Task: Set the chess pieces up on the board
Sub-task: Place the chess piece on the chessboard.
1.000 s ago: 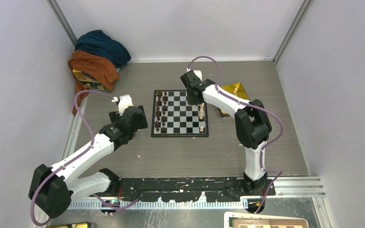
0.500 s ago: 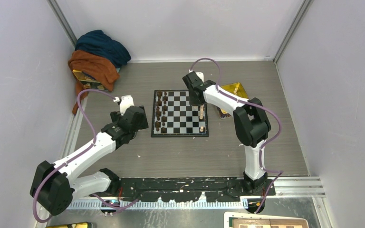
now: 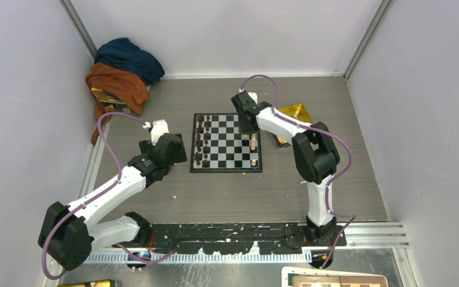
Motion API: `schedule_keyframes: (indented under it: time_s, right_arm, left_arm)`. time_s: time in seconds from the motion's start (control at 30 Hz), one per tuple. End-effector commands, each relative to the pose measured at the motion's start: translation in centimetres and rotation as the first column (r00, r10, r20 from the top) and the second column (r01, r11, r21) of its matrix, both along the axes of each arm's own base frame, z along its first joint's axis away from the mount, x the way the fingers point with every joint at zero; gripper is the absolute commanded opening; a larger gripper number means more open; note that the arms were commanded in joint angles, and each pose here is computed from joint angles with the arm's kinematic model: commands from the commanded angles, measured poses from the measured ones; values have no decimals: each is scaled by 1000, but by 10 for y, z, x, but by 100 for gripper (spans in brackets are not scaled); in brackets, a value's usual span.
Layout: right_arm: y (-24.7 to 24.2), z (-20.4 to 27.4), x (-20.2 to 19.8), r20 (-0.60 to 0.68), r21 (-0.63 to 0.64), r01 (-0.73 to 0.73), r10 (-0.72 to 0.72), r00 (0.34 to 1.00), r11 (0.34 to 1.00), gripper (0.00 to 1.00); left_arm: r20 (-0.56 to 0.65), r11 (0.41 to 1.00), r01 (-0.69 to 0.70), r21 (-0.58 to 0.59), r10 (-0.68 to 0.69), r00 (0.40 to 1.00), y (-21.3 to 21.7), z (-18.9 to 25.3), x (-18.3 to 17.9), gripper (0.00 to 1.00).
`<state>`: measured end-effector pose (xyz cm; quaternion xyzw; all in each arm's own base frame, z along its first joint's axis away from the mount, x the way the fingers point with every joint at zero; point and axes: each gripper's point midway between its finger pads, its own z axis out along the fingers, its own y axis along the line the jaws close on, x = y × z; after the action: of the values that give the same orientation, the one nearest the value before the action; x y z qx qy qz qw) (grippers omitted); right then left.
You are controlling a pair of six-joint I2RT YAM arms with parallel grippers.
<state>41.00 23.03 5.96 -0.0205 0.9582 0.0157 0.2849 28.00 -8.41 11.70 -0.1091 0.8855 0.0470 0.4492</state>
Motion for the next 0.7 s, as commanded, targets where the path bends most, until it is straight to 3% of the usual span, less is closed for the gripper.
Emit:
schedule_keyframes:
  time_s: [0.0,0.5,0.67]
  right_arm:
    - [5,4,9,32,33,13,-14,999,999,1]
    - [6,2,10,22,37,14,-14,1000,999,1]
    - [6,2,10,19,37,11,-12,1000,999,14]
  left_arm:
    - [59,1000,1,-18,0,998,-6,18,12,100]
    - [55,1000,5,-12,-5,998,-7,17,12,100]
    - [53,1000,6,-12,-5,999,-7,16,12,100]
